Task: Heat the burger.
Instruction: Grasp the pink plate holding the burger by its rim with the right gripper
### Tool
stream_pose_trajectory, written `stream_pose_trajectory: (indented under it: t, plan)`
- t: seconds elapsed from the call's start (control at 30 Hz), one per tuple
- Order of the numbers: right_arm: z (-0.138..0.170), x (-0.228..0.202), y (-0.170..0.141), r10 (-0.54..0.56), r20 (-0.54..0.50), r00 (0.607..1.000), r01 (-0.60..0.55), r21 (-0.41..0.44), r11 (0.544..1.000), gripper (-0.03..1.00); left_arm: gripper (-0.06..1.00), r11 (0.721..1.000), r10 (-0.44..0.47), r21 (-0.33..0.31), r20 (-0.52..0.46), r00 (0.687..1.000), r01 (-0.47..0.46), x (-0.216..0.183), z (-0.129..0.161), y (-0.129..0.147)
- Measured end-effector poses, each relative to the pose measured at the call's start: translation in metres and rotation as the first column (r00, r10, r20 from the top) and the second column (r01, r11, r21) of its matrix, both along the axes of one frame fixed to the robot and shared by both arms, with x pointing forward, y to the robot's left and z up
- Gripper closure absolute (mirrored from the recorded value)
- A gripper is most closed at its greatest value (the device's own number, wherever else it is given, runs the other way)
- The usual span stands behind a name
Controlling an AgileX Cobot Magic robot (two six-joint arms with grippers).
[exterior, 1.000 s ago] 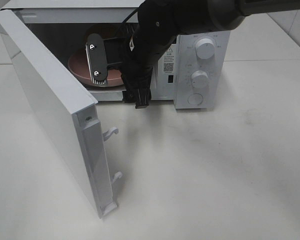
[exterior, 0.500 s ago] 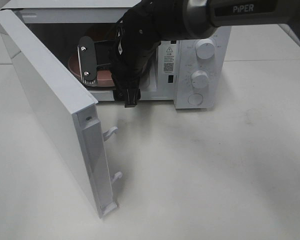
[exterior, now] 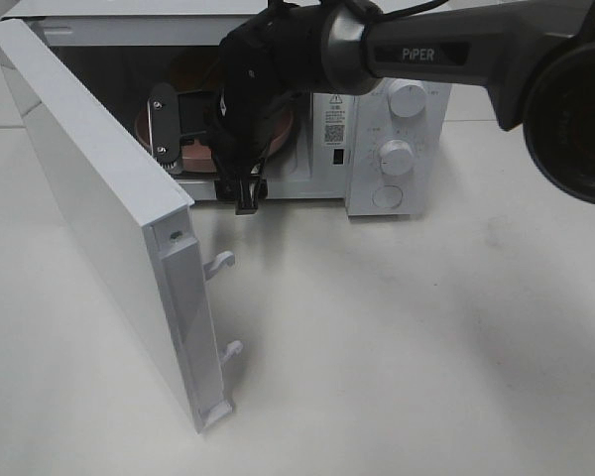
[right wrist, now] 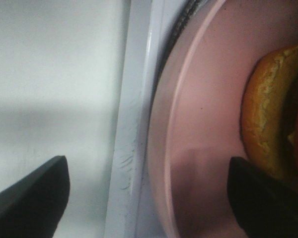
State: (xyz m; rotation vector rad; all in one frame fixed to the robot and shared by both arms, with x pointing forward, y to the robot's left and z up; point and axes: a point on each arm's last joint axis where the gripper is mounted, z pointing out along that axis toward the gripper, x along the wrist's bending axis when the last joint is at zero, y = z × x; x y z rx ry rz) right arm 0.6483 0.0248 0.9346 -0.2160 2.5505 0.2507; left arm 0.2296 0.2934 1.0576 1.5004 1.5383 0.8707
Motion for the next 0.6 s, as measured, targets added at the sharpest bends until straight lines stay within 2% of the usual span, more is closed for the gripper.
stream_pose_trajectory:
  t: [0.27, 0.47, 0.57, 0.6]
  plan:
    - [-0.009, 0.008, 0.004, -0.007, 0.001, 1.000, 0.007, 0.005, 1.000, 0.15, -0.02, 1.000, 0.000, 0.000, 0.000, 1.000, 0.000, 0.000, 0.000, 0.000]
    - [-0.012, 0.018, -0.007, -0.036, -0.003, 0.999, 0.036, 0.002, 0.999, 0.17, -0.02, 1.000, 0.000, 0.000, 0.000, 1.000, 0.000, 0.000, 0.000, 0.000]
    - [-0.011, 0.020, -0.010, -0.043, 0.000, 0.999, 0.043, 0.004, 0.999, 0.19, -0.02, 1.000, 0.000, 0.000, 0.000, 1.000, 0.000, 0.000, 0.000, 0.000]
    - [-0.013, 0.021, -0.009, -0.042, 0.000, 0.999, 0.042, 0.005, 0.999, 0.22, -0.02, 1.000, 0.000, 0.000, 0.000, 1.000, 0.000, 0.000, 0.000, 0.000]
